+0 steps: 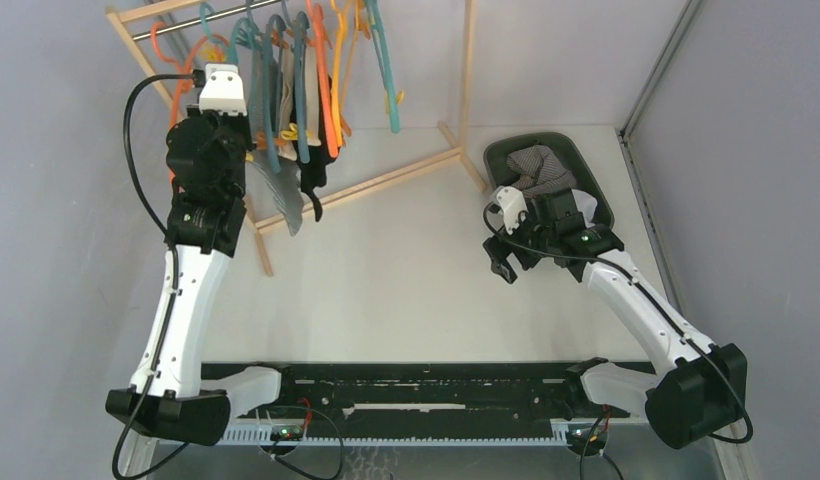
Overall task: Remove the underwear clipped to the hanger
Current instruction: Pick up the hanger from the clothesline.
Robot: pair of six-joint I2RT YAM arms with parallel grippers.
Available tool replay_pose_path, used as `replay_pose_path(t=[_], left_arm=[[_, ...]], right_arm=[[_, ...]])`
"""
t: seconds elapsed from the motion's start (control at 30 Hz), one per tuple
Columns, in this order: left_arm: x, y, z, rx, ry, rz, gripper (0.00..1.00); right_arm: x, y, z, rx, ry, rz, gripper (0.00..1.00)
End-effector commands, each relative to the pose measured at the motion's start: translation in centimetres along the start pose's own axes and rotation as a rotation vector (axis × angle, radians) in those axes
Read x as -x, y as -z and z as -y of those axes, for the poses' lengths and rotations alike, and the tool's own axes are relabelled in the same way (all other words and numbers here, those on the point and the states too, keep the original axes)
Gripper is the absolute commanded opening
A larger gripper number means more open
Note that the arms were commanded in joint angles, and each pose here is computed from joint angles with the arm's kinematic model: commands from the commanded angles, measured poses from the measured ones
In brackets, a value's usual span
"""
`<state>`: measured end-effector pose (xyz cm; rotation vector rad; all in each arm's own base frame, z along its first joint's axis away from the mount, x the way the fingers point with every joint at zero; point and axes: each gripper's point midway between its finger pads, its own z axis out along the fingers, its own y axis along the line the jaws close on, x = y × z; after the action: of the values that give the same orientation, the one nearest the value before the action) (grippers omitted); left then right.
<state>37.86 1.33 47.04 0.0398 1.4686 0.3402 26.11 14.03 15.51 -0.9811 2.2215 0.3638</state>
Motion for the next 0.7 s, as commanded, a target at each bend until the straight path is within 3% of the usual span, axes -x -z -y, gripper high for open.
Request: replay_pose_path(t=[0.0, 0.67], left_arm=[[8.6, 3.5, -2.8, 0.041, 0.095, 0.32, 0.0], [10.2, 2.9, -2.8, 0.051, 0.001, 0.513, 0.0]], right_arm=[[0.6, -0.3, 0.1, -0.008, 0.034, 0.016, 0.91], [0.4, -0.7, -0.2, -0.006, 0.056, -0.004, 0.91]])
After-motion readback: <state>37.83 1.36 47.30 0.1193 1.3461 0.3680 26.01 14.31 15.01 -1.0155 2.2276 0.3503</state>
